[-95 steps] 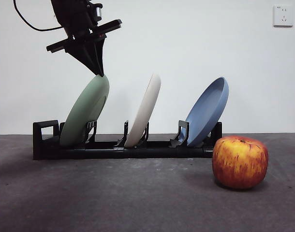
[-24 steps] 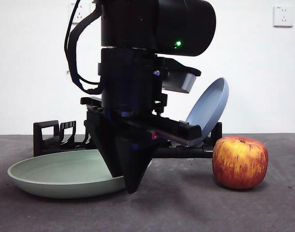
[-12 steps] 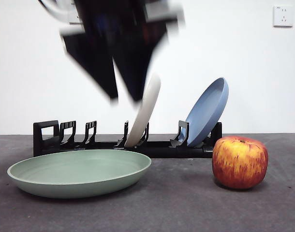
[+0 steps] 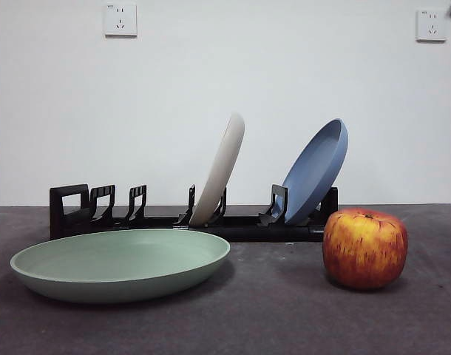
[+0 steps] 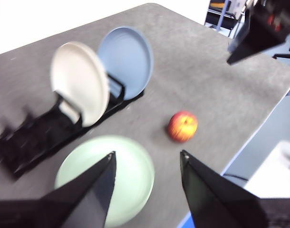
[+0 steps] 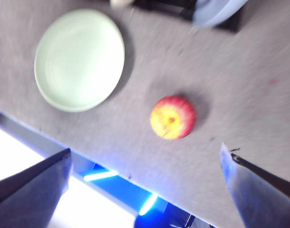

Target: Take the green plate from the plate rack,put the plate on the table,take the apple from the table,put the apple in the plate

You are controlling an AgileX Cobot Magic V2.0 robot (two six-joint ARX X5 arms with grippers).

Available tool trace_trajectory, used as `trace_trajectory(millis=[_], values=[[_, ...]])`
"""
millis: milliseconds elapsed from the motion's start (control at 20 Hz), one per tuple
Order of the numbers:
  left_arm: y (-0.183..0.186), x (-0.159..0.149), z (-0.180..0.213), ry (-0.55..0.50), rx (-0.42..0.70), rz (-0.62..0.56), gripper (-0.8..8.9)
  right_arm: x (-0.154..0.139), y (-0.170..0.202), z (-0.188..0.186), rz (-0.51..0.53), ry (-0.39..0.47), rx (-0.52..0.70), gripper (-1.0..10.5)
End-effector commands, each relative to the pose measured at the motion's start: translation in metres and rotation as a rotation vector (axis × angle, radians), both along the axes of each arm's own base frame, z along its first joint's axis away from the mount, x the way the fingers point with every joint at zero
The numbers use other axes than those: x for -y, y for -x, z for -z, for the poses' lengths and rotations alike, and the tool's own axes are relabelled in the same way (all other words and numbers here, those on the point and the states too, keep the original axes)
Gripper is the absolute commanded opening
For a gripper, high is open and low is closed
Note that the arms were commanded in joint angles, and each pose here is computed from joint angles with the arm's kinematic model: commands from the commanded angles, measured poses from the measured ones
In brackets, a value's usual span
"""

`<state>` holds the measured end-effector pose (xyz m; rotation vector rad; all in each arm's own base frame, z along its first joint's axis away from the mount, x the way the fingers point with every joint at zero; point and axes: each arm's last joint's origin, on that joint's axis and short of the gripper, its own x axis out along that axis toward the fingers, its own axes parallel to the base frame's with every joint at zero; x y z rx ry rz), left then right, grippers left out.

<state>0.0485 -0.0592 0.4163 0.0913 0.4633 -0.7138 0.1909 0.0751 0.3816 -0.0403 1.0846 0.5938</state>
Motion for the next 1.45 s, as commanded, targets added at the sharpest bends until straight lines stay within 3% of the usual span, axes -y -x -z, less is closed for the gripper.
trace_trajectory(millis=[50,300,450,800,1100,1450], values=[[0.013,-0.019,0.009,-0.052,-0.041,-0.016,2.29,-0.005,0.007,0.029,0.039,0.008,-0.034,6.0],[0.030,-0.044,0.020,-0.121,-0.086,-0.057,2.29,-0.016,0.018,0.063,0.110,0.086,-0.013,6.0],[0.038,-0.056,0.020,-0.072,-0.058,-0.051,2.29,-0.022,0.019,0.080,0.128,0.135,-0.004,6.0],[0.061,-0.088,0.024,0.073,-0.017,-0.059,2.29,-0.041,0.011,0.109,0.109,0.112,0.034,6.0],[0.073,-0.108,0.030,0.182,-0.014,-0.042,2.29,-0.052,-0.007,0.125,0.130,0.152,0.035,6.0],[0.074,-0.110,0.031,0.193,-0.014,-0.029,2.29,-0.065,-0.029,0.159,0.122,0.235,-0.047,6.0]])
